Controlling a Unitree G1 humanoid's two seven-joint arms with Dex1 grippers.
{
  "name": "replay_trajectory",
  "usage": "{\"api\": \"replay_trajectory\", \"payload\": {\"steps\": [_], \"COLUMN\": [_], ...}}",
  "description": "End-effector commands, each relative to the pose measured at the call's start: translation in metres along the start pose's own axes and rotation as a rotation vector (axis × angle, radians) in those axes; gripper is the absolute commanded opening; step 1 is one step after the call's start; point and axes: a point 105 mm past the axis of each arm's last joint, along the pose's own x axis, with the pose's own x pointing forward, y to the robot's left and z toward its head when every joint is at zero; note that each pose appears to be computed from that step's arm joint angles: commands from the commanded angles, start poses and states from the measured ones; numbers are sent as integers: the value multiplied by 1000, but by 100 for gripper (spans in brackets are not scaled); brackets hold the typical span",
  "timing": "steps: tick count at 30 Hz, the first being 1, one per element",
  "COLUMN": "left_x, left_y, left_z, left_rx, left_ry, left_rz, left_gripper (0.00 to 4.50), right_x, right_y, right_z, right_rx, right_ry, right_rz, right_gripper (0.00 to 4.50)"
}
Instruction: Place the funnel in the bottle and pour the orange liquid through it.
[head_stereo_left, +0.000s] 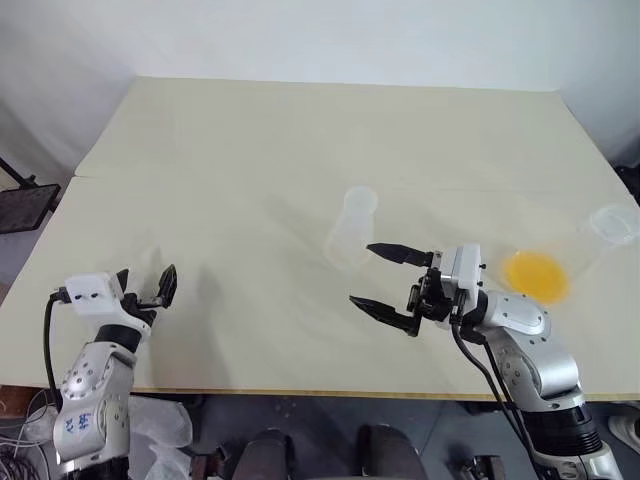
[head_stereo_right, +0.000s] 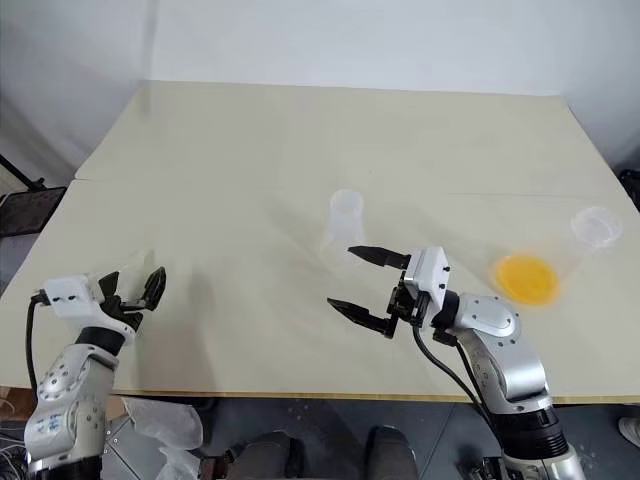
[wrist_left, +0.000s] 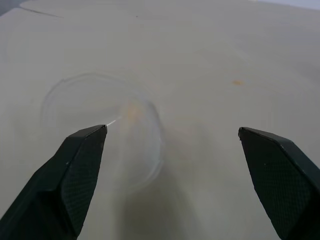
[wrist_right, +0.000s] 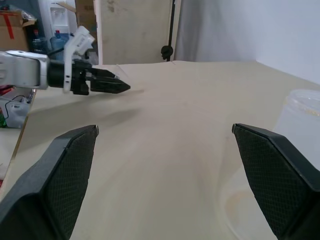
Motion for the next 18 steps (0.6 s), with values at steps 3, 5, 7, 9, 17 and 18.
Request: {"api": "replay_trajectory", "payload": {"steps": [3, 5, 7, 9, 17, 18], "left_x": [3, 2, 2, 2, 7, 8], "left_y": [12, 12, 11, 10, 5, 2], "left_z": [3, 3, 5, 8, 26, 33], "left_rx": [40, 45, 48, 44, 31, 23], "left_ry": [4, 2, -6, -23, -110, -143], "left_rz": [61, 69, 59, 51, -10, -41], "left_gripper": [389, 326, 261, 199, 4, 4], "right_x": [-3, -3, -4, -5, -8, -8], "right_y": [0, 0, 0, 0, 3, 3], "right_z": [13, 13, 13, 12, 16, 19], "right_rx": [-46, -46, -44, -43, -42, -36], "right_ry": [-28, -31, -31, -31, -63, -76], "right_rz": [-18, -24, -30, -38, -48, -51], "right_gripper": [450, 450, 450, 450, 450, 450]}}
